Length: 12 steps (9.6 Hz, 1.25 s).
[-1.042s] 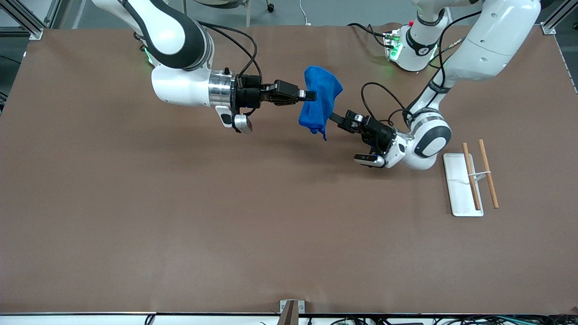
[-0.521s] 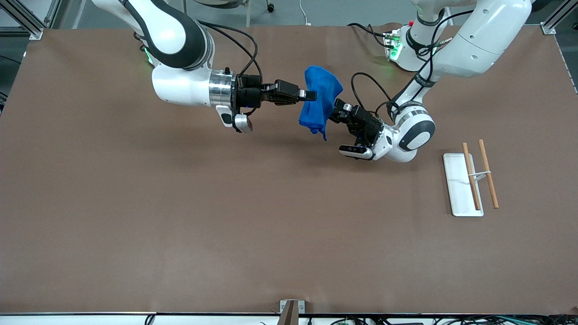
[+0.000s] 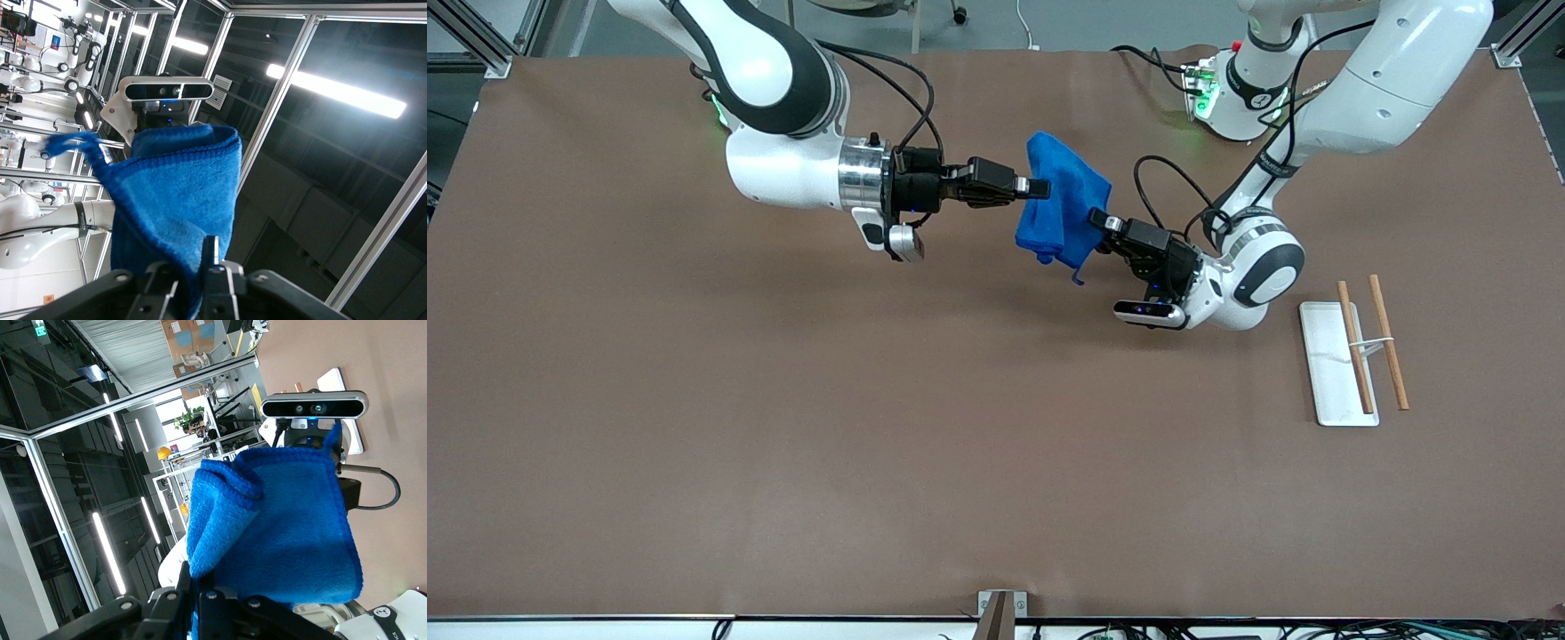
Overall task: Right arm passes towel to left arm to hang
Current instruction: 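Open the right gripper and carry the towel toward the dowel stand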
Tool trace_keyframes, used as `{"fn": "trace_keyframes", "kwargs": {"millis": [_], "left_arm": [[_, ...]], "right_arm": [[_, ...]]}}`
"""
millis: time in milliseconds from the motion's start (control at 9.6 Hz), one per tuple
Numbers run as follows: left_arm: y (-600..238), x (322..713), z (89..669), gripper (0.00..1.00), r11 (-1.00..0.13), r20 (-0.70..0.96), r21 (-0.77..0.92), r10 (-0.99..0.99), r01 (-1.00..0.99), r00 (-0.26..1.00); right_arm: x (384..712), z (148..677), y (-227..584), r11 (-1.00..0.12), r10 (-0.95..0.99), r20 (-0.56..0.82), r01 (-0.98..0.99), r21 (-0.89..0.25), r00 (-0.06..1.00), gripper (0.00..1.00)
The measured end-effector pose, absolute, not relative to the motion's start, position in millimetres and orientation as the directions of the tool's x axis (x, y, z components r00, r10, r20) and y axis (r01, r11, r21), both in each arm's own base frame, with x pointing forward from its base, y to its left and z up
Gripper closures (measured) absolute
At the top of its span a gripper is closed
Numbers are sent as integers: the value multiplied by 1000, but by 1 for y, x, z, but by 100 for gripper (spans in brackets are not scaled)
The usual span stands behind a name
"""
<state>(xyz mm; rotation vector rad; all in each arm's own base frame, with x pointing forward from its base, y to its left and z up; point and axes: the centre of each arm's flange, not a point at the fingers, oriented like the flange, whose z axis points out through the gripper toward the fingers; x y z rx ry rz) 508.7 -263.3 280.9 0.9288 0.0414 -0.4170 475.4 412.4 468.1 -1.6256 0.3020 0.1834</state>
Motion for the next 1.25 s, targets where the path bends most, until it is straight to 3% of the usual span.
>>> {"fn": "trace_keyframes", "kwargs": {"millis": [521,833,1146,1250], "left_arm": [[-235,529,280,98,481,-270,783,-311,395,911],[-200,565,274,98,266,-388,856,-238,444,890],[-178,598,283,98,6,-473,877,-151,480,868],[-165,609,286,98,-105,-490,871,-112,480,865]], "right_arm": [[479,465,408,-71,-126,-293,-303,-950,948,93],[483,459,391,-144,-254,-237,-279,-949,938,48],[526,445,323,-373,-204,-23,-100,-922,979,3],[546,439,284,-464,-153,41,-35,-885,987,0]]}}
